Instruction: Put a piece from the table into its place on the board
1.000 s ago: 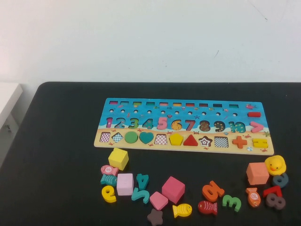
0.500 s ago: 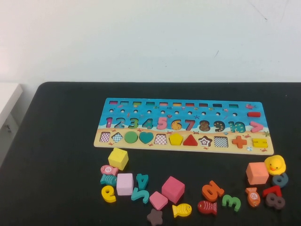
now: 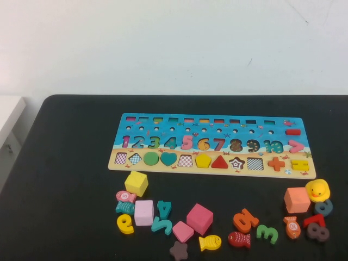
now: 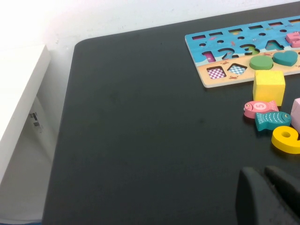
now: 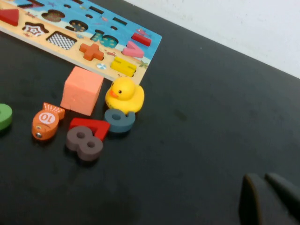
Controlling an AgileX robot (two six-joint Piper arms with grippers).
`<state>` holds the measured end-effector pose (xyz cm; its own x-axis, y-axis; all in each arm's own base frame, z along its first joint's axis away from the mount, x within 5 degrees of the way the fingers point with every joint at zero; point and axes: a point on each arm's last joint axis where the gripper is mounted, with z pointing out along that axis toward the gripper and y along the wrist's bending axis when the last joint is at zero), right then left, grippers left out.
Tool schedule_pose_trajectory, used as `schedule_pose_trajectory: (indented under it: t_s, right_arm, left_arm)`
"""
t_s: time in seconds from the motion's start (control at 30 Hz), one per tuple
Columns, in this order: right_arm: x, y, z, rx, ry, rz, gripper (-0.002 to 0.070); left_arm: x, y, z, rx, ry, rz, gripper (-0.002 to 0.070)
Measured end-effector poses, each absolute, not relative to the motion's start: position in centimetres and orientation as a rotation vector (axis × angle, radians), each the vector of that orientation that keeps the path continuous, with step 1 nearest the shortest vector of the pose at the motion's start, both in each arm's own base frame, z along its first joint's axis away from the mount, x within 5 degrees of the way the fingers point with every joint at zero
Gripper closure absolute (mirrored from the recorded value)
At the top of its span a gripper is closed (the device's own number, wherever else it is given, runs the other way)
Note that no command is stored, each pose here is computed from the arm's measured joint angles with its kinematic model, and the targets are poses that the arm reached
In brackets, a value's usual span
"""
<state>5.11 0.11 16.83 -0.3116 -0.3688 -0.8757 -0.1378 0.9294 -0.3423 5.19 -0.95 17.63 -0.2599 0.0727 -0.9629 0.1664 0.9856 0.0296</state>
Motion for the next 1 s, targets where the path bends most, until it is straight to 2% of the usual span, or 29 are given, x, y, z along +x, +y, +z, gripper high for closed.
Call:
schedule_pose_trajectory:
  t_s: [1.0]
  right_arm:
    - [5.10, 0.08, 16.85, -0.379, 1.891, -0.251, 0.0657]
  left_arm:
    - [5.19, -0.95, 17.63, 0.174, 1.835, -0.090, 0.0676]
